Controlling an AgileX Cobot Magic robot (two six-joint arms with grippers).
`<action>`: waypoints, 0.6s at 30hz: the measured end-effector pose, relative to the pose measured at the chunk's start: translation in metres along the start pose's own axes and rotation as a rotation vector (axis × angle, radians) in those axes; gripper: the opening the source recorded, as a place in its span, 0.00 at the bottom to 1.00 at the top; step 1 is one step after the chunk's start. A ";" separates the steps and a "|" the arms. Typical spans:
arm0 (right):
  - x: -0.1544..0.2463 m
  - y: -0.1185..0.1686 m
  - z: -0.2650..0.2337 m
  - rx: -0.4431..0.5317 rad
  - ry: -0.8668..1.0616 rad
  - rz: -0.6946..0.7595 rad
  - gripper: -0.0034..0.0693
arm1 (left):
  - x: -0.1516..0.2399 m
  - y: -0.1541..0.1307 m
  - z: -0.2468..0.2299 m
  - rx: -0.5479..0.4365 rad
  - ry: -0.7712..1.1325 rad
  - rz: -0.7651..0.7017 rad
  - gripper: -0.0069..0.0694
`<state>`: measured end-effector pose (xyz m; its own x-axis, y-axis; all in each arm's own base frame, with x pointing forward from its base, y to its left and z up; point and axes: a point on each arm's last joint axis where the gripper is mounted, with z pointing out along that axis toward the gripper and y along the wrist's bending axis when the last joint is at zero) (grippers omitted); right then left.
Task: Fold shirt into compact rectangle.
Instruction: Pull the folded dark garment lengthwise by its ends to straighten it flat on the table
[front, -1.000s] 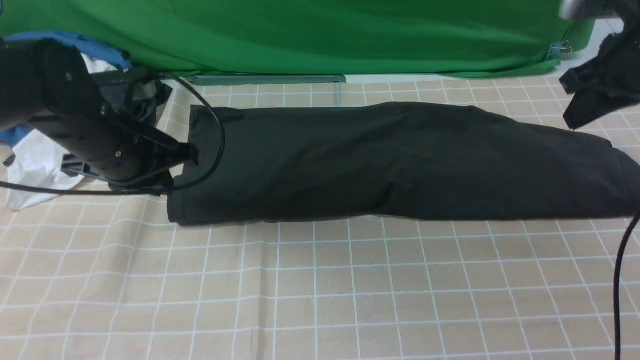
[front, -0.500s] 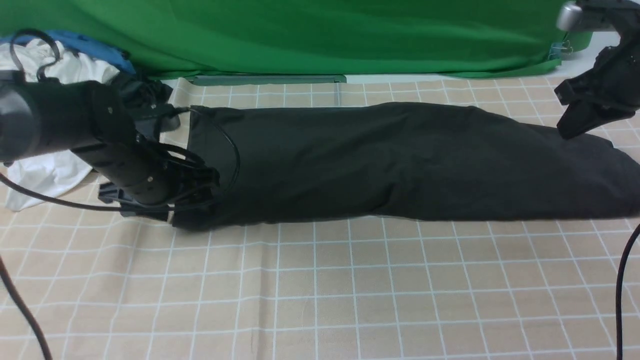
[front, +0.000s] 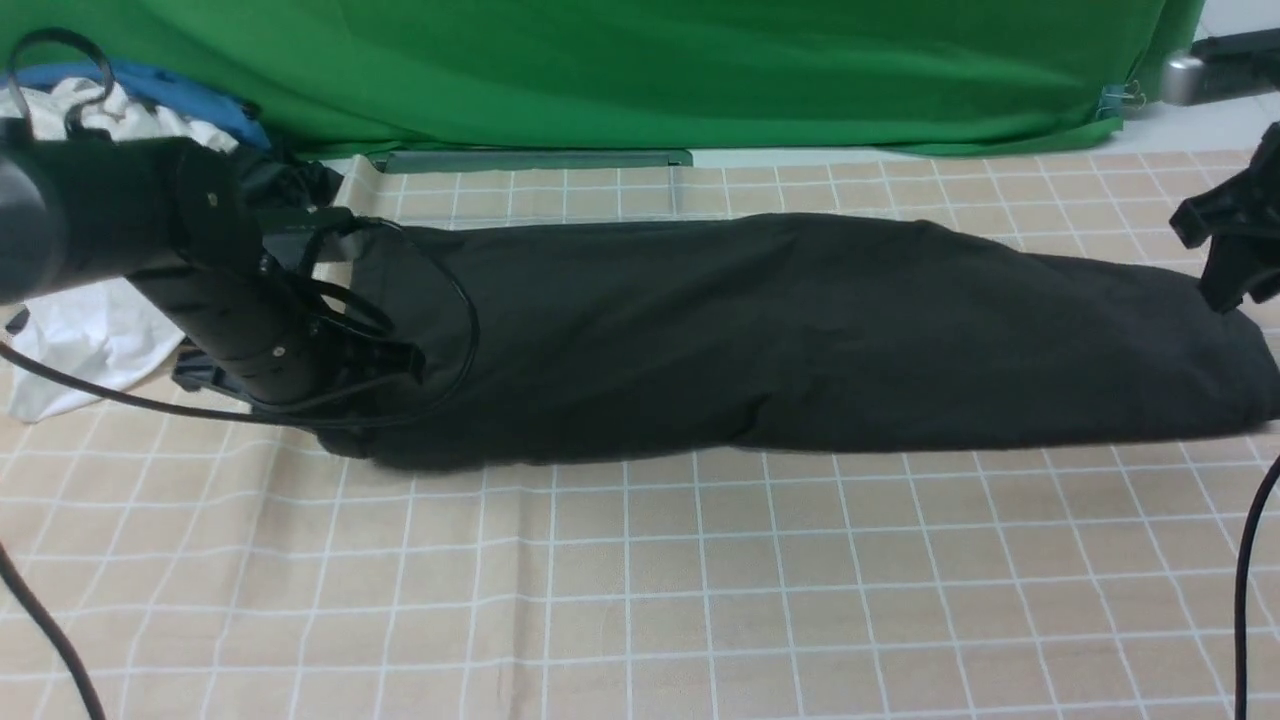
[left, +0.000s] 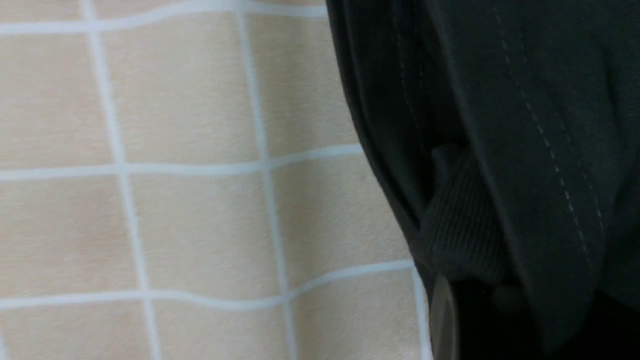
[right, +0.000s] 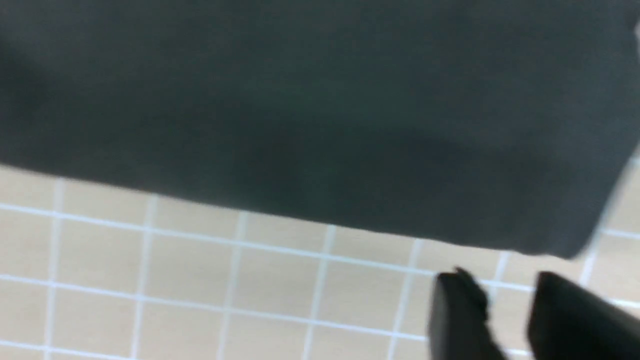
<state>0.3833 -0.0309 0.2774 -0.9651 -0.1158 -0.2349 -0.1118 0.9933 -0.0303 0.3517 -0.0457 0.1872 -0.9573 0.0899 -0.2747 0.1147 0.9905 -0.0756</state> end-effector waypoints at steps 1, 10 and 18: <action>0.000 -0.004 0.001 0.002 0.001 0.022 0.61 | 0.000 0.001 -0.007 -0.019 -0.014 0.013 0.23; 0.006 -0.044 0.055 -0.035 0.122 0.213 0.80 | 0.001 0.004 -0.015 -0.059 -0.013 0.046 0.23; 0.006 -0.042 0.111 -0.081 0.219 0.223 0.70 | 0.002 0.005 -0.015 -0.065 -0.007 0.032 0.23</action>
<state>0.4082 -0.0740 0.1698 -0.9950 0.0993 -0.0121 0.0981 0.9921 0.0777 0.3466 -0.0392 0.2010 -0.9515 0.1211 -0.2830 0.1276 0.9918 -0.0046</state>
